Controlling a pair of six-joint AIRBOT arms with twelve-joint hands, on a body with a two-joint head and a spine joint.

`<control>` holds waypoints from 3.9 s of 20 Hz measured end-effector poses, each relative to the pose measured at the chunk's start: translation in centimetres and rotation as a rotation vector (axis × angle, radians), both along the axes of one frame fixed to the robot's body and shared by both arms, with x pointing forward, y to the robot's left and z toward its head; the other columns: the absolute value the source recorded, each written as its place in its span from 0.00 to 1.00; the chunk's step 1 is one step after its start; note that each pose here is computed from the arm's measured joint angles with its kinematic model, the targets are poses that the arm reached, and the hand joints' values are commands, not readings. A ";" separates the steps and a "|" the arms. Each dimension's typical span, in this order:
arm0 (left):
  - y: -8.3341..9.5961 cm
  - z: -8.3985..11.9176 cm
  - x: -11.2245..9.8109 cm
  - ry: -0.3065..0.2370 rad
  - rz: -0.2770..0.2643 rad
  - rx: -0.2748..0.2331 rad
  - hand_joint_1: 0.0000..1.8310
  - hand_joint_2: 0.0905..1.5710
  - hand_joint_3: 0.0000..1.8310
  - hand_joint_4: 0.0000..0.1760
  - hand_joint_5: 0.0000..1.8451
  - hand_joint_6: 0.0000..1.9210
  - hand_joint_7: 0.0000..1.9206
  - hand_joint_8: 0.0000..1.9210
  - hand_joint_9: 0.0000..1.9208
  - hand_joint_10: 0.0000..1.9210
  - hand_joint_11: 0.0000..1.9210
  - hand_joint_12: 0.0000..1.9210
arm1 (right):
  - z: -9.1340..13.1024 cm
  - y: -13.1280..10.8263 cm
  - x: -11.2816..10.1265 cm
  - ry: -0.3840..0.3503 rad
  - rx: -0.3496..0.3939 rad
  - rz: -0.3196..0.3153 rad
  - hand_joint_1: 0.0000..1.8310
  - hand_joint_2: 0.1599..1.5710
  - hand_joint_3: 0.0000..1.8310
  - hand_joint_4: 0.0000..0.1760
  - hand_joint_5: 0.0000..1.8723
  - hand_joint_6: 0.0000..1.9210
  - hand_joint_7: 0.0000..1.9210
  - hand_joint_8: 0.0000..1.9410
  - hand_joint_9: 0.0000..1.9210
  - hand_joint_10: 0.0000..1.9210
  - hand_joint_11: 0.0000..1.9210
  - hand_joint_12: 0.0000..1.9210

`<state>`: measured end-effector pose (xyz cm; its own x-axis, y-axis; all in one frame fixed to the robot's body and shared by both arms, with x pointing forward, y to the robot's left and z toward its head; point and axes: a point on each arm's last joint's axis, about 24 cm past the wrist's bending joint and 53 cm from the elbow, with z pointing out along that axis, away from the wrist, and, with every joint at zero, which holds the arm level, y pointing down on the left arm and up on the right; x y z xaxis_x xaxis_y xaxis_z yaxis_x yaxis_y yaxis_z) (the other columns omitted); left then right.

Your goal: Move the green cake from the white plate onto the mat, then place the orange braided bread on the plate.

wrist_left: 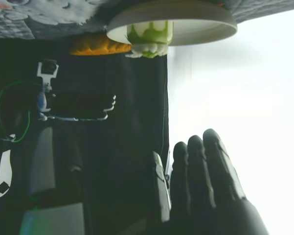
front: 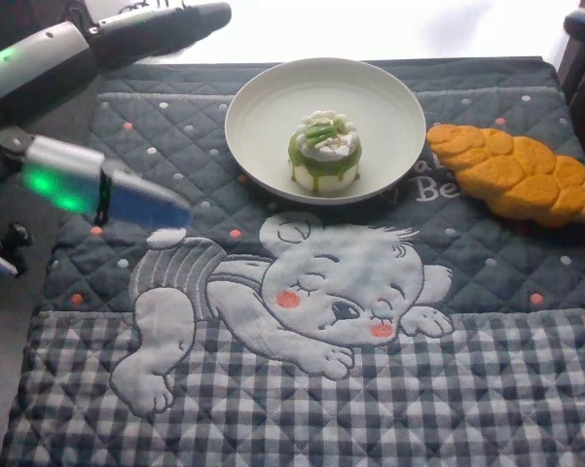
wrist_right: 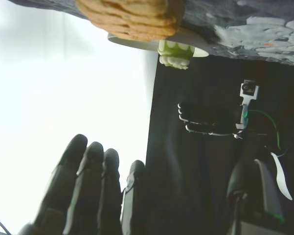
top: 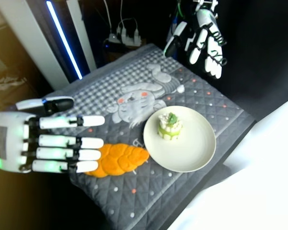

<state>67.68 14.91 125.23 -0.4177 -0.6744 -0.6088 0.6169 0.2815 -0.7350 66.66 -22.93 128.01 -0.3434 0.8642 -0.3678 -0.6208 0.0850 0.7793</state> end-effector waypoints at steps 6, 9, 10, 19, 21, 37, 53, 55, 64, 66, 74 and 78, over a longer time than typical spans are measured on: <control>-0.2 -0.1 0.4 0.001 0.005 0.008 0.35 0.44 0.00 0.54 0.04 0.00 0.08 0.00 0.11 0.01 0.06 0.15 | 0.1 0.2 -0.1 -0.009 0.008 0.004 0.36 0.40 0.01 0.98 0.08 0.00 0.11 0.01 0.03 0.00 0.00 0.00; -1.1 1.2 2.0 -0.023 0.017 0.019 0.35 0.46 0.00 0.67 0.01 0.00 0.04 0.00 0.07 0.00 0.04 0.10 | -0.1 0.7 -0.3 -0.011 0.012 0.019 0.36 0.39 0.00 1.00 0.07 0.00 0.13 0.01 0.05 0.01 0.01 0.00; -1.5 1.4 2.3 -0.031 0.015 0.031 0.35 0.44 0.00 0.81 0.02 0.00 0.05 0.00 0.08 0.00 0.04 0.10 | -0.1 0.8 -0.4 -0.015 0.012 0.021 0.37 0.39 0.00 1.00 0.07 0.00 0.13 0.01 0.05 0.01 0.01 0.01; -6.9 -1.0 7.1 0.048 -0.007 0.186 0.38 0.45 0.00 0.39 0.01 0.00 0.11 0.00 0.10 0.00 0.04 0.10 | 0.7 2.2 -2.2 -0.068 0.025 0.084 0.27 0.39 0.01 1.00 0.03 0.01 0.06 0.00 0.04 0.01 0.03 0.02; -7.9 -1.8 8.0 0.067 0.000 0.223 0.37 0.44 0.00 0.59 0.01 0.00 0.13 0.01 0.10 0.00 0.04 0.10 | 0.9 2.0 -2.2 -0.072 0.031 0.081 0.28 0.39 0.00 1.00 0.03 0.00 0.05 0.00 0.04 0.01 0.02 0.01; -12.4 -6.5 10.9 0.120 0.040 0.403 0.33 0.39 0.00 0.89 0.05 0.00 0.13 0.00 0.13 0.00 0.00 0.28 | 1.4 2.9 -3.6 -0.112 0.025 0.114 0.24 0.51 0.01 1.00 0.05 0.00 0.07 0.00 0.06 0.00 0.02 0.01; -13.6 -7.8 10.5 0.129 0.019 0.423 0.39 0.49 0.00 0.80 0.20 0.00 0.37 0.01 0.33 0.02 0.00 0.60 | 1.4 3.0 -3.7 -0.112 0.028 0.118 0.25 0.45 0.00 1.00 0.05 0.00 0.07 0.00 0.06 0.00 0.03 0.04; -13.6 -7.7 10.4 0.136 0.016 0.409 0.43 0.58 0.00 0.92 0.26 0.01 0.52 0.02 0.36 0.13 0.00 0.69 | 1.4 3.0 -3.7 -0.112 0.027 0.118 0.23 0.48 0.00 1.00 0.05 0.00 0.08 0.01 0.07 0.01 0.04 0.05; -13.6 -7.4 10.4 0.152 0.006 0.363 0.67 0.72 0.02 0.00 0.41 0.48 0.49 0.62 0.23 0.65 0.00 0.95 | 1.4 3.2 -3.8 -0.116 0.027 0.117 0.26 0.48 0.00 1.00 0.07 0.00 0.09 0.00 0.07 0.00 0.02 0.05; -13.5 -7.3 10.5 0.156 0.008 0.351 0.65 0.72 0.00 0.11 0.50 0.50 0.47 0.63 0.25 0.61 0.01 0.93 | 1.4 3.2 -3.8 -0.116 0.027 0.117 0.25 0.49 0.00 1.00 0.06 0.00 0.08 0.00 0.07 0.00 0.02 0.06; -9.9 -2.9 10.3 0.138 0.003 0.177 0.65 0.72 0.00 0.08 0.54 0.49 0.43 0.64 0.29 0.45 0.04 0.79 | 1.4 3.2 -3.9 -0.117 0.027 0.118 0.26 0.50 0.00 1.00 0.08 0.00 0.10 0.00 0.08 0.00 0.00 0.16; -9.4 0.5 7.5 0.073 -0.072 0.106 0.66 0.70 0.00 0.13 0.55 0.48 0.46 0.59 0.40 0.28 0.19 0.71 | 1.4 3.3 -3.9 -0.116 0.028 0.118 0.25 0.52 0.00 1.00 0.08 0.00 0.09 0.00 0.07 0.00 0.01 0.09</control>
